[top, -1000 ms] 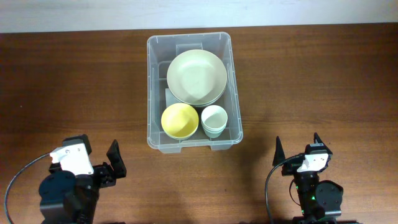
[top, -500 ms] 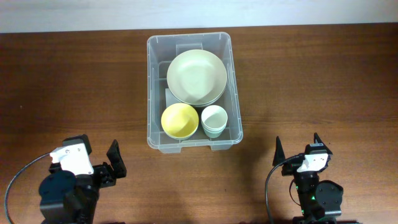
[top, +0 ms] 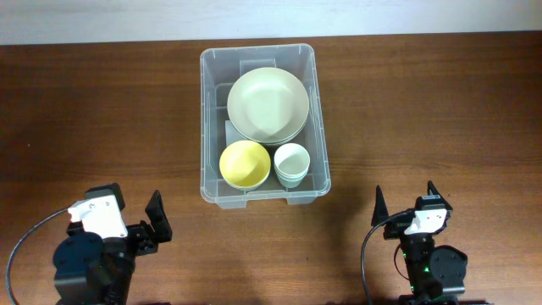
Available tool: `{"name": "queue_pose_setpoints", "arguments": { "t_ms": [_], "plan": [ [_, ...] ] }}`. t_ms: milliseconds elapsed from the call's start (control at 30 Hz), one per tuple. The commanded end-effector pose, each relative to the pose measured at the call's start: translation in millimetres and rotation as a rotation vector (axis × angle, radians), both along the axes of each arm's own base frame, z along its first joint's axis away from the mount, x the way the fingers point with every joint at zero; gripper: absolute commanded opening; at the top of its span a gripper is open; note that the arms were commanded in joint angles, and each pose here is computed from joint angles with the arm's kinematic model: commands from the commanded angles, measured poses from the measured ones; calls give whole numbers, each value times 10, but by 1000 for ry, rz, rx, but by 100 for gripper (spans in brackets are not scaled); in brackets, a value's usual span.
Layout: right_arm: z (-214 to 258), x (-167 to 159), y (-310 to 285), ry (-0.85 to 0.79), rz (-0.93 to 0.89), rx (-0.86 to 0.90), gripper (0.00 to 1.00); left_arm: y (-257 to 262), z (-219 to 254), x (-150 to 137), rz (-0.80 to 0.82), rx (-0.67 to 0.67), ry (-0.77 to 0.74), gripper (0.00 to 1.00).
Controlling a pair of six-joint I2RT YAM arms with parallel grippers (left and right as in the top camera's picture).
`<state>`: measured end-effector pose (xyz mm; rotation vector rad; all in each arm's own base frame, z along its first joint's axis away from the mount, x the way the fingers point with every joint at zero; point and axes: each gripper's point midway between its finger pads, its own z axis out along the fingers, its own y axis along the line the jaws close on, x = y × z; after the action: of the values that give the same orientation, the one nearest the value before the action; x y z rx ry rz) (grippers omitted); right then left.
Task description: Pack container
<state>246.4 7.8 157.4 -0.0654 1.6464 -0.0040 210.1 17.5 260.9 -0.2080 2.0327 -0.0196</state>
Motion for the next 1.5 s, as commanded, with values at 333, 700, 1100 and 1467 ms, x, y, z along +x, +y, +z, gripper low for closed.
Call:
{"name": "queue_pose_setpoints", "arguments": {
  "t_ms": [333, 700, 1100, 1467],
  "plan": [
    [-28, 0, -5, 7, 1, -4, 99, 8, -694, -112, 1, 14, 17, 100],
    [-28, 0, -5, 7, 1, -4, 99, -118, -905, 295, -120, 119, -299, 100],
    [-28, 0, -5, 7, 1, -4, 99, -193, -1065, 368, -230, 355, -374, 100],
    [-28, 0, -5, 7, 1, -4, 99, -195, -948, 360, -225, 373, -422, 100]
  ]
}}
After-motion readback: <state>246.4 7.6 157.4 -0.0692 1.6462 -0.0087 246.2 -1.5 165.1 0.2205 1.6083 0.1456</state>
